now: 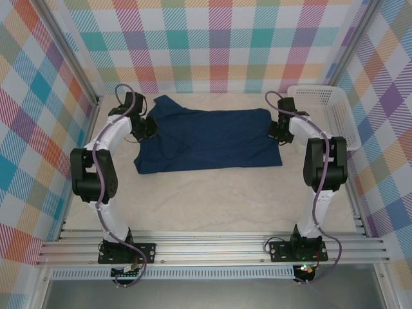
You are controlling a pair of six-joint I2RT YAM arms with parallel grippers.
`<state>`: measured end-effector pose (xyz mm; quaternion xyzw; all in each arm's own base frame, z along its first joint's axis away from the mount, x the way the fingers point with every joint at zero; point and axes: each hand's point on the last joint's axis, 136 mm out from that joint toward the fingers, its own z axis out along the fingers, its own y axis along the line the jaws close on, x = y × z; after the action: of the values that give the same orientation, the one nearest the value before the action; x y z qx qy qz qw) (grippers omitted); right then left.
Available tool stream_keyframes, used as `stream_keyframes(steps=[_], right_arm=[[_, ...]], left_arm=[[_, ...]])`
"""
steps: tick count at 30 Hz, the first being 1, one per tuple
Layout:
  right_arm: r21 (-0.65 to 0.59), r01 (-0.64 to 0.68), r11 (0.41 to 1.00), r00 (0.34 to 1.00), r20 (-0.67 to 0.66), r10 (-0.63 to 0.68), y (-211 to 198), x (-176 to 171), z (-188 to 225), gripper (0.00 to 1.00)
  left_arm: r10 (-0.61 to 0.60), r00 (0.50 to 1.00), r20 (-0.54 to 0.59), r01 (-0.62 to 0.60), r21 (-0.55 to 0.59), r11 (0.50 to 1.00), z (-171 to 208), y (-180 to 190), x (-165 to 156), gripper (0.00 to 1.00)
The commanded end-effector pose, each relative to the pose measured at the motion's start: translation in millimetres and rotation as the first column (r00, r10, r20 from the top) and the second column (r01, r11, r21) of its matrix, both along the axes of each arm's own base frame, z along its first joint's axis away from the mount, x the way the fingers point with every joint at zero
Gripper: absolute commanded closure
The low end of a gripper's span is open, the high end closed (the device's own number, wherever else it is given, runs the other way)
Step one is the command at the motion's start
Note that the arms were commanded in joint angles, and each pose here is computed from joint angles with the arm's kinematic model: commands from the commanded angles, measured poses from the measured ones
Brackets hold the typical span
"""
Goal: Fold the inside-out t-shirt
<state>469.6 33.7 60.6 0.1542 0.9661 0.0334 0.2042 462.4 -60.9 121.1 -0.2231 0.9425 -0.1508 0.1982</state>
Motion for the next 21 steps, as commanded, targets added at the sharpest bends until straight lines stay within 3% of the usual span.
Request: stream_keyframes(steps=[1,9,11,13,17,19,21], right_arm=[[-0.038,-0.02,0.999,1.0,0.004,0.02,1.2,11.5,0.0,0.98],[-0.107,-0.081,0.991,0.996,0.021,0.083,5.1,30.2,2.7,0.83],[-0.111,-0.091,0.99,0.995,0.026,0.095,5.8,30.0,8.3,0.78],[-0.117,-0.1,0.988,0.994,0.037,0.105,6.2,27.8,14.9,0.71],[-0.085,-0.154,0.984,0.985,0.068,0.16,24.0,10.2,37.9,0.66],[-0.025,-0.207,0.978,0.973,0.099,0.209,47.3,-7.0,47.1,0.64],[0.036,-0.262,0.964,0.958,0.132,0.256,72.0,-25.8,54.0,0.61]], left_arm=[[0.008,1.0,0.023,-0.008,0.003,1.0,-6.4,3.7,24.5,1.0],[0.032,0.999,-0.01,-0.031,0.045,0.998,-46.3,9.7,69.4,0.97],[0.035,0.999,-0.008,-0.034,0.06,0.998,-48.7,12.0,74.8,0.91],[0.035,0.999,0.003,-0.035,0.063,0.997,-47.4,11.9,80.7,0.79],[0.033,0.999,0.029,-0.036,0.124,0.992,-32.7,21.1,82.6,0.61],[0.033,0.999,0.037,-0.039,0.15,0.988,-20.9,26.3,72.5,0.55],[0.021,0.998,0.055,-0.025,0.079,0.997,-11.2,14.2,50.2,0.52]])
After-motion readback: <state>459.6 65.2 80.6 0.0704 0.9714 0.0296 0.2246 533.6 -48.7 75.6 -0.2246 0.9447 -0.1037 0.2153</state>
